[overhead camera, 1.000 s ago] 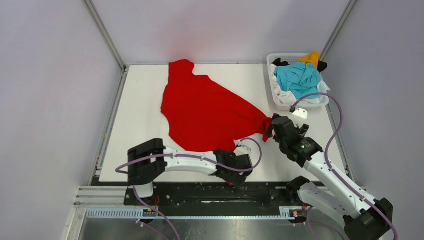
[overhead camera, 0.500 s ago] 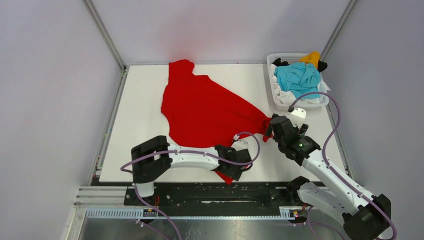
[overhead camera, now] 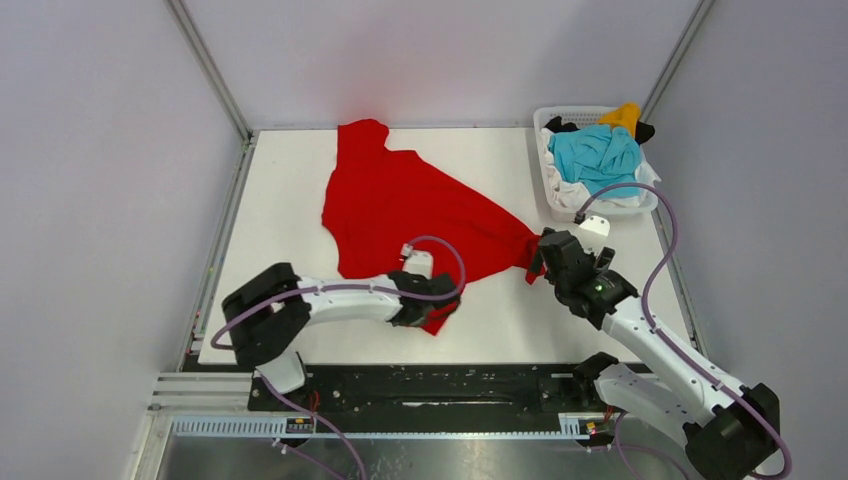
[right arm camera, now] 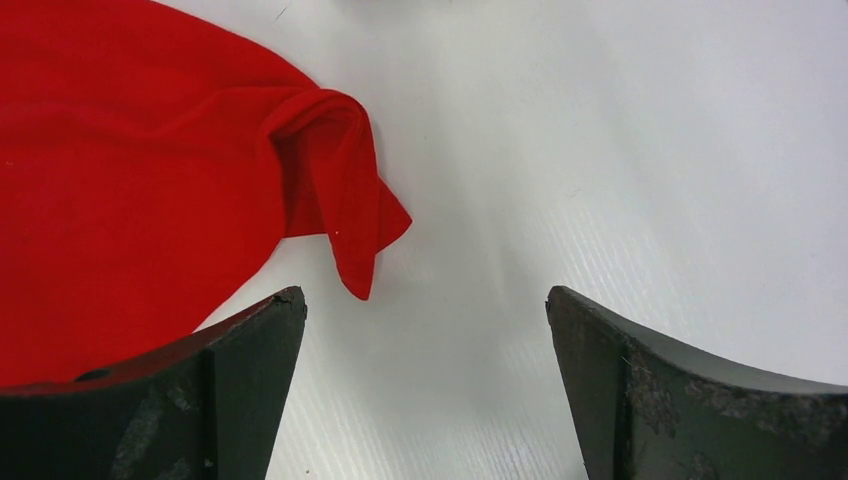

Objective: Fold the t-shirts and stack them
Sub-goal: Flatten out the tshirt

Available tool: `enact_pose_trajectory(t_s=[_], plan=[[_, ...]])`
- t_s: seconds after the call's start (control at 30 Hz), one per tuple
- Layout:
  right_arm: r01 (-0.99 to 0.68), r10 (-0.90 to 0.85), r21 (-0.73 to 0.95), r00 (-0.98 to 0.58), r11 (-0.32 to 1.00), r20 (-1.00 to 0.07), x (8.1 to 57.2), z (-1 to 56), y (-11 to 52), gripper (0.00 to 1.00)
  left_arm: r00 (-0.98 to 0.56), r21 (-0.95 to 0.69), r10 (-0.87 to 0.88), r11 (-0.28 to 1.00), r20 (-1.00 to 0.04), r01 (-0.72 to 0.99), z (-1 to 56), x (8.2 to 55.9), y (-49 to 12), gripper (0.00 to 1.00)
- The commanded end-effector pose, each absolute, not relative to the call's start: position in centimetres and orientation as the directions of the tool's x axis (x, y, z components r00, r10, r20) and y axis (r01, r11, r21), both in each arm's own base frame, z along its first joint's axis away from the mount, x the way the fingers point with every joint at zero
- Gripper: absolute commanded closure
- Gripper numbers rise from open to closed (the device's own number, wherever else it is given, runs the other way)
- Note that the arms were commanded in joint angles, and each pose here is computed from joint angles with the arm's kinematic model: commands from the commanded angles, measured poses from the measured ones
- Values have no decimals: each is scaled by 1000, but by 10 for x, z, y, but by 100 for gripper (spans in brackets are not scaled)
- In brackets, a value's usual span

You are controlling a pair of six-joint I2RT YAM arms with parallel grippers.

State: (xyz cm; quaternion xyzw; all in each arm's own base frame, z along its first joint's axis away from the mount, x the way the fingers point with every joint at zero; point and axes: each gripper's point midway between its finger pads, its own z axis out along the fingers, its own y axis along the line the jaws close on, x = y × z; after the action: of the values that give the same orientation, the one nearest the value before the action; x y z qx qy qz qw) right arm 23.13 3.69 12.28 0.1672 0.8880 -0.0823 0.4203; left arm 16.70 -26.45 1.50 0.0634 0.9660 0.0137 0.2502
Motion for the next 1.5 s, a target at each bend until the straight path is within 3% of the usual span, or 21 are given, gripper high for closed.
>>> enact_pose_trajectory(t_s=[0.0,0.27,0.43,0.5,0.63,0.8,1.1,1.27,1.33,1.47], plan=[[351,250,33,-595,936,-764,236,124,45,1,-844,252,39,961,-534,-116,38,181,-159,100],[237,237,85,-745,968,-623,214,81,75,4,-657,36,-191,948,-729,-315,129,224,-109,100],[141,267,261,-795,955,-545,202,64,113,6,-606,-74,-259,947,-752,-313,157,226,-108,100],[94,266,320,-790,943,-553,201,65,129,4,-611,-100,-265,952,-746,-290,160,225,-113,100],[34,186,255,-774,966,-605,197,64,137,4,-610,-123,-278,951,-742,-284,161,224,-114,100],[-5,91,149,-772,989,-630,198,50,148,12,-609,-136,-280,953,-743,-272,165,223,-116,100],[39,50,32,-781,999,-622,213,21,148,44,-605,-145,-285,952,-744,-271,167,223,-115,100],[113,41,-77,-782,991,-621,214,16,129,77,-594,-150,-291,950,-750,-275,170,224,-114,100],[137,30,-120,-770,983,-637,217,25,120,98,-582,-156,-294,948,-758,-276,177,225,-113,100],[189,10,-176,-708,966,-706,225,74,100,100,-505,-172,-315,935,-803,-309,213,229,-98,100]])
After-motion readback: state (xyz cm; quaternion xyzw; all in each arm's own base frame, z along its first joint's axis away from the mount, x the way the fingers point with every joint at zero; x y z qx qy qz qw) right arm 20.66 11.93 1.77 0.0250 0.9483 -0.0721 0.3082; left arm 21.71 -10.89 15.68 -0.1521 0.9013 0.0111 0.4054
